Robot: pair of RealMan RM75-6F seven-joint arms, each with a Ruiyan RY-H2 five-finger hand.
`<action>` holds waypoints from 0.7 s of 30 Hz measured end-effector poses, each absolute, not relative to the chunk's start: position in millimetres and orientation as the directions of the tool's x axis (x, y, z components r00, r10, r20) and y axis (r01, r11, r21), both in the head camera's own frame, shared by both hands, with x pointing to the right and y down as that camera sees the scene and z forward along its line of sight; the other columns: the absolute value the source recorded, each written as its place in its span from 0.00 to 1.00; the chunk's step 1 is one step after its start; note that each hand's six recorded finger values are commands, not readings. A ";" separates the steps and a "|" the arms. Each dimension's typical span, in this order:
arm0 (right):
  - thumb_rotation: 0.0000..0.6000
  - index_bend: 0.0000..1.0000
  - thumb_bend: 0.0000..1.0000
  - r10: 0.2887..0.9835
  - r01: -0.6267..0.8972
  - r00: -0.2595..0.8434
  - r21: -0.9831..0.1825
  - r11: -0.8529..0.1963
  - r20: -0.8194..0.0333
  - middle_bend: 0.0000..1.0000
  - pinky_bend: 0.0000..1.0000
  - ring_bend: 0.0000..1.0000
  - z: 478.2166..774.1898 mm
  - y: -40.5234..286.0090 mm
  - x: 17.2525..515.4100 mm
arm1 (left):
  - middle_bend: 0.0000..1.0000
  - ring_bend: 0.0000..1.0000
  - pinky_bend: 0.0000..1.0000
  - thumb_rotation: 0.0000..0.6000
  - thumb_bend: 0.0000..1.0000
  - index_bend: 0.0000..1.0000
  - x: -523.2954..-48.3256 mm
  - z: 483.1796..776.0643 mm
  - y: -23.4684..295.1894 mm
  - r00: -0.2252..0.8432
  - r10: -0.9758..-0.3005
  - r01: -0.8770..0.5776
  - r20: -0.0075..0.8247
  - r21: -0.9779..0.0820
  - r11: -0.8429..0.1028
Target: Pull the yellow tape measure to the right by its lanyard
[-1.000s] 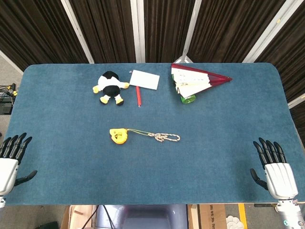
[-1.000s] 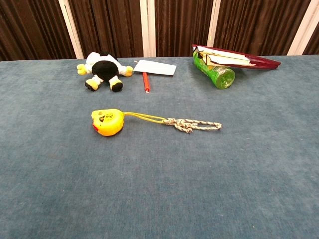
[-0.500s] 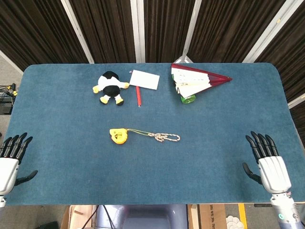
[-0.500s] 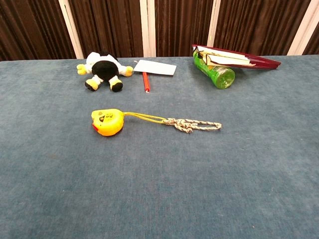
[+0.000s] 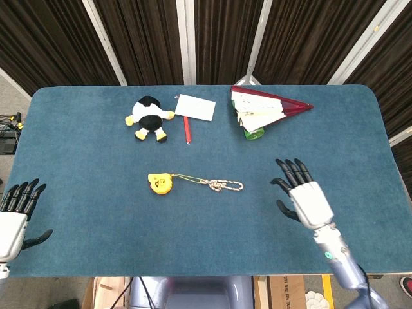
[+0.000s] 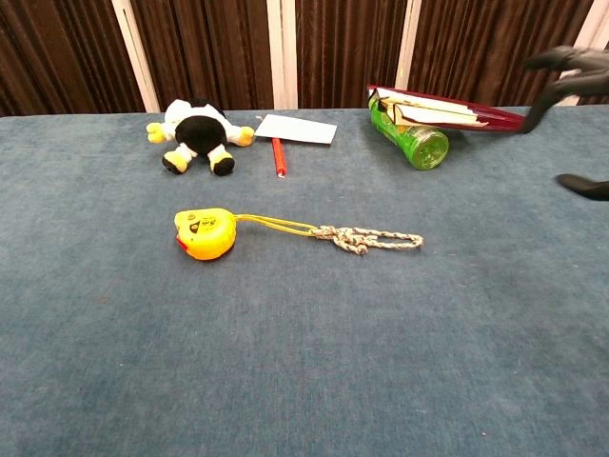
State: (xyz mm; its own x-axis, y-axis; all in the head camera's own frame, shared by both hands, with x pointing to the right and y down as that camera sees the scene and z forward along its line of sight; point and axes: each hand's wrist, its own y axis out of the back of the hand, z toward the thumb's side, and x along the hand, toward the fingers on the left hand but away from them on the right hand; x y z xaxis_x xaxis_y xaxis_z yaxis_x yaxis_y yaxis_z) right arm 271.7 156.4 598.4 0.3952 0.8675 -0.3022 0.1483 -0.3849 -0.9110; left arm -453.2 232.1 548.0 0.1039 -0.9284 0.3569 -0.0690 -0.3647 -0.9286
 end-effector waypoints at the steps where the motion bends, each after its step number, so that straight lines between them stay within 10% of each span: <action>1: 1.00 0.38 0.36 0.863 0.145 0.397 -0.907 -0.395 -0.312 0.09 0.03 0.00 603.9 154.7 265.9 | 0.00 0.00 0.00 1.00 0.00 0.00 -453.3 548.3 232.1 0.104 -0.928 -0.071 0.359 -0.928 -0.367; 21: 1.00 0.45 0.36 0.819 0.042 0.373 -0.874 -0.484 -0.436 0.12 0.04 0.00 708.9 138.1 186.0 | 0.00 0.00 0.00 1.00 0.00 0.00 -452.8 554.5 228.3 0.109 -0.918 -0.093 0.380 -0.916 -0.390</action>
State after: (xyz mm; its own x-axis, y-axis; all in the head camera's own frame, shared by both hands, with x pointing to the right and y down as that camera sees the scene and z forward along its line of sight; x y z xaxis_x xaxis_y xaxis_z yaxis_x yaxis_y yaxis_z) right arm 186.0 138.1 708.9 0.3733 0.8188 -0.4361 0.0418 -0.4844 -0.8738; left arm -452.8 228.3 554.5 0.1091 -0.9185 0.3801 -0.0931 -0.3902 -0.9160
